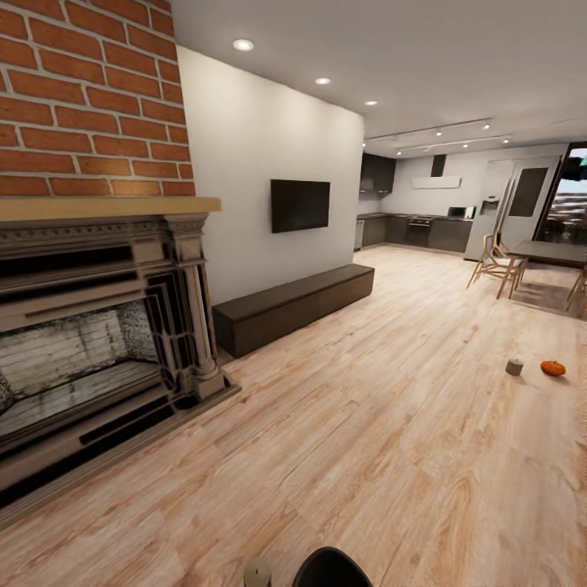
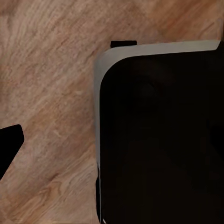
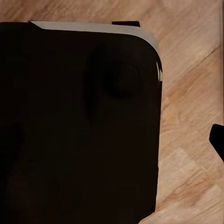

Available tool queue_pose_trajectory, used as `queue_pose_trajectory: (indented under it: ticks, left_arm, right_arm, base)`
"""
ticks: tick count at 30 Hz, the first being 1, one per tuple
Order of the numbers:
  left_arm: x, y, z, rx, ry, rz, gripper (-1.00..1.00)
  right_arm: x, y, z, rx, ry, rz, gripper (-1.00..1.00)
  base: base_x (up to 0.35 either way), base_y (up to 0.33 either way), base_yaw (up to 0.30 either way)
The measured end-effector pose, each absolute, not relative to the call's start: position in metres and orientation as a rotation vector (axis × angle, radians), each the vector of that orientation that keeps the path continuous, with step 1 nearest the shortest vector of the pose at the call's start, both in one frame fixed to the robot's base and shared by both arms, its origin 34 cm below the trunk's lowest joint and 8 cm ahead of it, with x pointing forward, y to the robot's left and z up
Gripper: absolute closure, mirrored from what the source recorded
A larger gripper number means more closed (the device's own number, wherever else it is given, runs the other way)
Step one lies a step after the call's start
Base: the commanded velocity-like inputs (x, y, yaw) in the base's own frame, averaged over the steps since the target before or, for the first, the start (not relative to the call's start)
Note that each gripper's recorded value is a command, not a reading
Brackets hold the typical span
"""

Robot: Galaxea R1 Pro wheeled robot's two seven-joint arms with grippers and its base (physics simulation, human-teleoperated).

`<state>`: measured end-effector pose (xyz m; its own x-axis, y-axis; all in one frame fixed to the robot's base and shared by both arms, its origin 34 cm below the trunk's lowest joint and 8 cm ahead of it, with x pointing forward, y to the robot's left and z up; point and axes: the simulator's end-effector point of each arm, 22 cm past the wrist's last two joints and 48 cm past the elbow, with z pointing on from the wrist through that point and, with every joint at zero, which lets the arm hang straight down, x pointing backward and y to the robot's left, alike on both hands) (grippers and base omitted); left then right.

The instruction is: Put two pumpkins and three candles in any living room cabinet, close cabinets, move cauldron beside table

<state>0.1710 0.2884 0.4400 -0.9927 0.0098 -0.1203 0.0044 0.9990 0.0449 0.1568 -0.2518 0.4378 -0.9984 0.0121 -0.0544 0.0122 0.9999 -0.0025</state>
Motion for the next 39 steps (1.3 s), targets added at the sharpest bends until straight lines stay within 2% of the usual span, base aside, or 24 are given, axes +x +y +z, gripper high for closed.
queue_pose_trajectory:
  ticks: [4, 8, 16, 24, 39]
  left_arm:
    - [0.255, 0.329, 0.455, 0.014, 2.848, 0.129, -1.00]
    - [0.302, 0.338, 0.469, 0.017, 2.781, 0.111, -1.00]
    - [0.379, 0.356, 0.518, 0.041, 2.780, 0.024, -1.00]
    - [0.417, 0.350, 0.555, 0.042, 2.770, 0.004, -1.00]
    - [0.485, 0.309, 0.638, 0.083, 2.669, -0.057, -1.00]
  right_arm:
    - [0.162, -0.254, 0.438, 0.018, 3.068, -0.020, -1.00]
    - [0.188, -0.260, 0.440, 0.021, 3.000, -0.057, -1.00]
    - [0.348, -0.260, 0.484, 0.042, 2.789, -0.075, -1.00]
    - [0.424, -0.248, 0.542, 0.088, 2.747, -0.021, -1.00]
    - [0.442, -0.246, 0.569, 0.081, 2.772, -0.012, -1.00]
  base:
    - [0.000, 0.000, 0.000]
    - [0.000, 0.000, 0.000]
    - [0.000, 0.000, 0.000]
    - [0.000, 0.000, 0.000]
    - [0.000, 0.000, 0.000]
